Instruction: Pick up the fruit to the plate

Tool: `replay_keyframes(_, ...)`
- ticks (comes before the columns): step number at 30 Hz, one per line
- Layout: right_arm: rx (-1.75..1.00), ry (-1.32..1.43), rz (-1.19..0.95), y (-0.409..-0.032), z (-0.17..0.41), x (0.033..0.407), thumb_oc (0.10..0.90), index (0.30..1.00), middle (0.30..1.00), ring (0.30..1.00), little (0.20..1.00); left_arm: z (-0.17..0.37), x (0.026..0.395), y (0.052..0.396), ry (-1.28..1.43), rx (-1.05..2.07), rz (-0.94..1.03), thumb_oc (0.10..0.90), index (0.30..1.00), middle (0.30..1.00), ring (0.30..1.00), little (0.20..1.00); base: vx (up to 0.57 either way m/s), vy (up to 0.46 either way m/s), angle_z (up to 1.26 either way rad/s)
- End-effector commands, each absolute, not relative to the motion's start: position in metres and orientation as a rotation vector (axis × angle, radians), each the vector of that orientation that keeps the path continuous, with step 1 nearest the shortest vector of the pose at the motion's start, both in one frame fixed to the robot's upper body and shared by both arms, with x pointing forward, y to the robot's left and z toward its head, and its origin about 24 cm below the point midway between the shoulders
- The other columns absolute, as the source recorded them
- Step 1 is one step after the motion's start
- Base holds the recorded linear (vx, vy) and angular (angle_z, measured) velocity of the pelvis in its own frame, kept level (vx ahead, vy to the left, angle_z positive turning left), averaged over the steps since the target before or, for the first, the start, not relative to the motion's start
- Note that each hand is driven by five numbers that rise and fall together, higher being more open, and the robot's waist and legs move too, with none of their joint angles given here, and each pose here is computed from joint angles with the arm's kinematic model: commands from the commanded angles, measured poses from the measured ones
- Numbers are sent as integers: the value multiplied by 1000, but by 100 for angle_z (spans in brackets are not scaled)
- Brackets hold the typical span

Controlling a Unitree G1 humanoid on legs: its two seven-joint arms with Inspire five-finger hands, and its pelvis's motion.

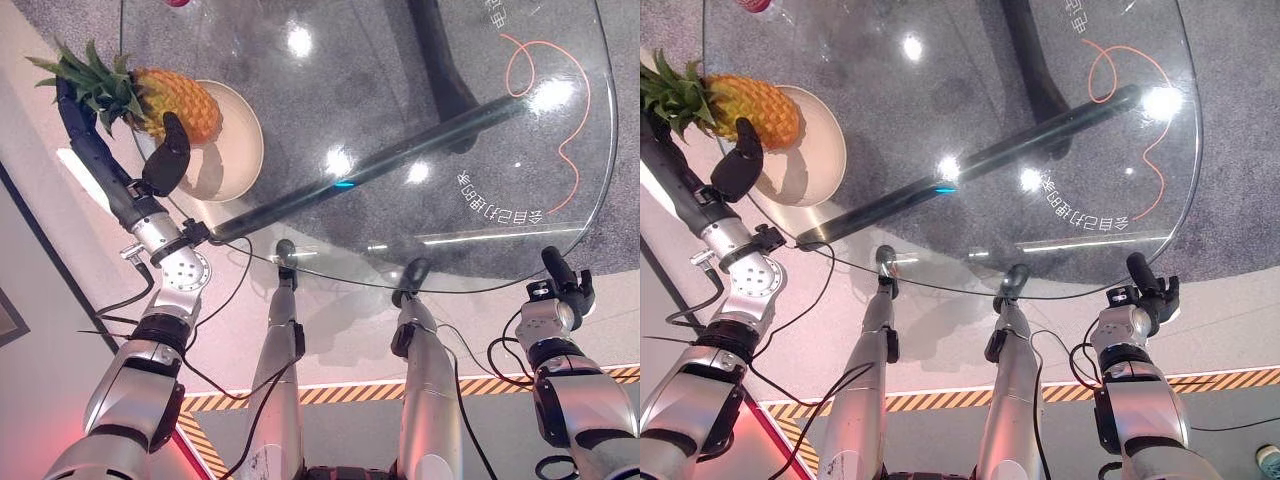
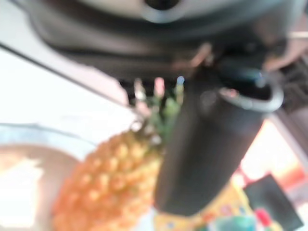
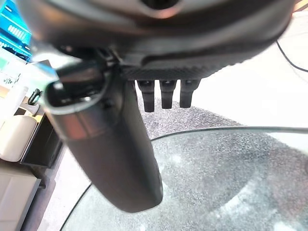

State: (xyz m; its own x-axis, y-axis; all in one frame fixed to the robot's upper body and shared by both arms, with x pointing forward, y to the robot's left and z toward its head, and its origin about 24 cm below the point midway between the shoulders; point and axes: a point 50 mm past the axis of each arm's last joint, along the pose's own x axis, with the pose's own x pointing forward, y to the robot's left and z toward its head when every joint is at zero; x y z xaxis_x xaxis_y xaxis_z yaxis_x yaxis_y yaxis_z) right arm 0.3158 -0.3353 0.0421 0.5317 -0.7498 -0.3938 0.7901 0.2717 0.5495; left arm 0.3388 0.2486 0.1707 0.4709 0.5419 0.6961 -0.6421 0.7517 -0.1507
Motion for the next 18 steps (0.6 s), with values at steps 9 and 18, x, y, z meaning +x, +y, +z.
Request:
replay_keyframes(9, 757, -26, -1140, -365, 51, 298, 800, 900, 900, 900, 900, 182, 332, 226, -955, 153, 620, 800, 900, 900, 900, 900, 0, 0, 0)
replay_keyframes(18, 760, -27, -1151, -369, 49, 294, 800, 900, 900, 900, 900, 173, 329, 229, -927, 146, 623, 800, 900, 900, 900, 900, -2, 2, 1)
